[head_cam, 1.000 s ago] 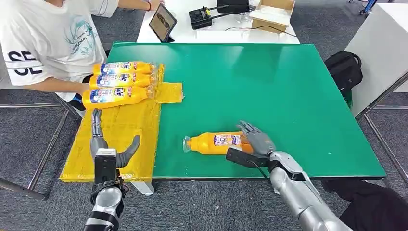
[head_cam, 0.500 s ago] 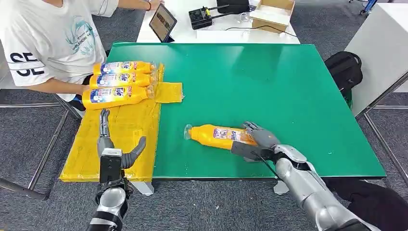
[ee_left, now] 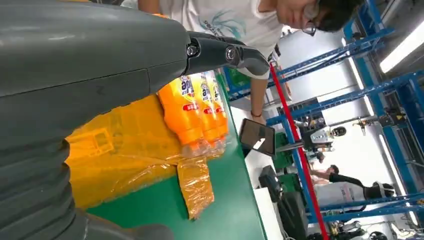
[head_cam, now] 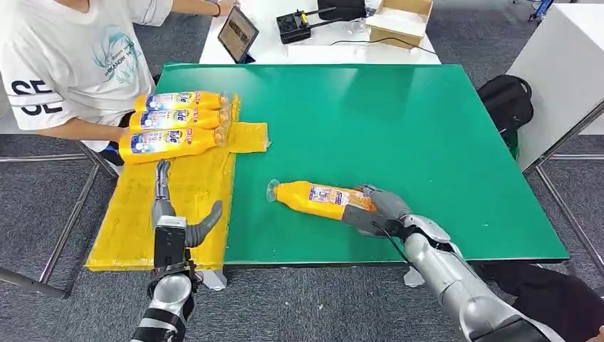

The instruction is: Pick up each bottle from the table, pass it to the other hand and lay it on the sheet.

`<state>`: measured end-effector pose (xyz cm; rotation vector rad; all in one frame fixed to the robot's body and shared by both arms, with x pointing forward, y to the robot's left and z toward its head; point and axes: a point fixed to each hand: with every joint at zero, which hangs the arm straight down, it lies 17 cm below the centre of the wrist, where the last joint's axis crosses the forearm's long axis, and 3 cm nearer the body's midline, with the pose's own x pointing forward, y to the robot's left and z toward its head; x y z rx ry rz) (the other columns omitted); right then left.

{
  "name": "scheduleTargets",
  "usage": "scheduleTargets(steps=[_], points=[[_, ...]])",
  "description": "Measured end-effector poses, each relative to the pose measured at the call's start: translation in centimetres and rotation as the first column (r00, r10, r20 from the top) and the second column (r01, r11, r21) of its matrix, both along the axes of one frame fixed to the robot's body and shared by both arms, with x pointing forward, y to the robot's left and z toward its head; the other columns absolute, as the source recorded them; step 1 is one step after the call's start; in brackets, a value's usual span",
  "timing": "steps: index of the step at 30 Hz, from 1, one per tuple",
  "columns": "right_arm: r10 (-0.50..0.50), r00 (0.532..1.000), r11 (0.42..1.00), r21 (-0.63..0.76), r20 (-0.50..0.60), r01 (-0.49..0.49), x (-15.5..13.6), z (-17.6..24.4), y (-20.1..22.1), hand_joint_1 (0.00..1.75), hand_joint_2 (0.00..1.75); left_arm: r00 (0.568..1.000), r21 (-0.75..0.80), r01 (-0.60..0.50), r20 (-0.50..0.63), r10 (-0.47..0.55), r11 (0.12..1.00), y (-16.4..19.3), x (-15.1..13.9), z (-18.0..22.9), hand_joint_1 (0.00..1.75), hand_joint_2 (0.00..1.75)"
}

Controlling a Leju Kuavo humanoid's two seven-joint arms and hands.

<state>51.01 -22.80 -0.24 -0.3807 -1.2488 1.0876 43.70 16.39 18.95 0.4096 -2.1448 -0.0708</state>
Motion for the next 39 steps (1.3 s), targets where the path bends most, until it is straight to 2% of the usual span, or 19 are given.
scheduleTargets(steps=[4,14,16,18,22,23,25,28,31,35,39], points=[[-0.008,1.0,1.0,0.019,0.014,0.008,0.0,0.1,0.1,1.75,1.75,1.0,-0.004,0.004,-0.003,-0.004,1.0,-0.1,0.0,-0.1,0.0,1.75],[-0.063,0.996,0.996,0.074,0.06,0.059,-0.4,0.2,0.2,1.75,1.75,1.0,-0.004,0.012,-0.011,-0.012,1.0,-0.3,0.0,-0.4,0.0,1.75],[-0.073,0.994,0.994,0.091,0.085,0.066,-0.6,0.4,0.3,1.75,1.75,1.0,-0.004,0.012,-0.011,-0.012,1.0,-0.3,0.0,-0.4,0.0,1.75],[-0.086,0.982,0.991,0.115,0.166,0.068,-0.9,1.5,0.8,1.75,1.75,1.0,-0.01,0.02,-0.023,-0.02,1.0,-0.4,0.1,-0.6,0.0,1.75],[-0.172,0.904,0.962,0.266,0.391,0.067,-2.8,7.0,3.3,1.75,1.75,0.996,-0.066,0.046,-0.07,-0.05,0.997,-0.6,-0.1,-1.6,0.0,1.75],[-0.236,0.852,0.936,0.346,0.467,0.07,-3.1,10.3,3.6,1.75,1.75,0.995,-0.092,0.058,-0.08,-0.065,0.994,-0.8,-0.1,-1.8,0.0,1.75],[-0.329,0.785,0.893,0.443,0.525,0.077,-3.8,13.8,3.4,1.75,1.75,0.993,-0.116,0.067,-0.092,-0.078,0.991,-0.9,-0.1,-2.0,0.0,1.75],[-0.397,0.736,0.852,0.518,0.548,0.074,-4.7,16.5,3.0,1.75,1.75,0.991,-0.129,0.071,-0.1,-0.084,0.989,-0.9,-0.2,-2.3,0.0,1.75],[-0.485,0.668,0.8,0.595,0.564,0.079,-5.7,18.4,1.4,1.75,1.75,0.989,-0.158,0.075,-0.113,-0.094,0.985,-0.9,-0.2,-2.6,0.0,1.75],[-0.584,0.593,0.736,0.67,0.554,0.098,-6.8,19.8,-0.8,1.75,1.75,0.981,-0.242,0.098,-0.139,-0.135,0.965,-0.9,-0.2,-3.1,0.0,1.75],[-0.621,0.566,0.709,0.696,0.543,0.111,-7.5,20.2,-1.9,1.75,1.75,0.974,-0.294,0.118,-0.151,-0.168,0.949,-0.8,-0.4,-3.4,0.0,1.75]])
